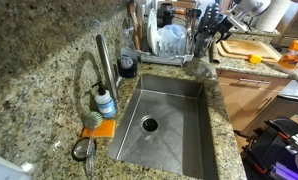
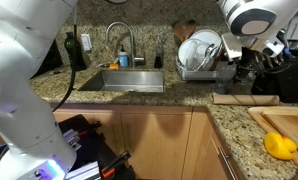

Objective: Remove the paper towel roll from the clear bottle on the right and place it on the counter, place the bottle in the sink

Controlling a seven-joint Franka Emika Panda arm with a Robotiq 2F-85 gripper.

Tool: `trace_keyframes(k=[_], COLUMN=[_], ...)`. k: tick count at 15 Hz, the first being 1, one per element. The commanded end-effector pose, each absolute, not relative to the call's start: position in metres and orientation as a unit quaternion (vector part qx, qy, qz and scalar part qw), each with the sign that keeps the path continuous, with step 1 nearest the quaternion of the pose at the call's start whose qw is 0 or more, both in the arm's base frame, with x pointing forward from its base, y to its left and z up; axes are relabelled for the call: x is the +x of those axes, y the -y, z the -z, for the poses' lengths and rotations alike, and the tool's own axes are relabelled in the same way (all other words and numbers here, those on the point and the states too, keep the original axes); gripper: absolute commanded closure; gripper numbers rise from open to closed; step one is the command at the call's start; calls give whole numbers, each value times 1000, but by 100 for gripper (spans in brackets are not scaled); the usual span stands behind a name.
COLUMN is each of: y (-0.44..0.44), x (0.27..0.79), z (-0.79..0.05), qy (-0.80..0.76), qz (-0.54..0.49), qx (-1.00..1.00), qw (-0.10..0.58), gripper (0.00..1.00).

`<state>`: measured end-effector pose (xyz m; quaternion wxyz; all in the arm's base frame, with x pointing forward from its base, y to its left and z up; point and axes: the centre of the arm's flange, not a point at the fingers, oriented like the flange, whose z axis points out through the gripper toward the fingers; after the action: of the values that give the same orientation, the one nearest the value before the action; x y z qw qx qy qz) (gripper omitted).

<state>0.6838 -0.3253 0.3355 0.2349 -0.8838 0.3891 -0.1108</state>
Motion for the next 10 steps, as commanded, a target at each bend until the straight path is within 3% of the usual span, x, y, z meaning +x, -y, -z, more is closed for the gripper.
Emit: trace_keyframes(k=[1, 4, 5, 7, 10], y=[325, 336, 342, 350, 359], x=[686, 687, 686, 683, 680], z=[-333, -324, -320, -316, -311], qy=[-389, -414, -425, -441, -457], qz=[113, 101, 97, 94, 90], qx=[-884, -874, -870, -862, -852], qw=[234, 232, 230, 230, 237], gripper=[0, 4, 26, 31, 53])
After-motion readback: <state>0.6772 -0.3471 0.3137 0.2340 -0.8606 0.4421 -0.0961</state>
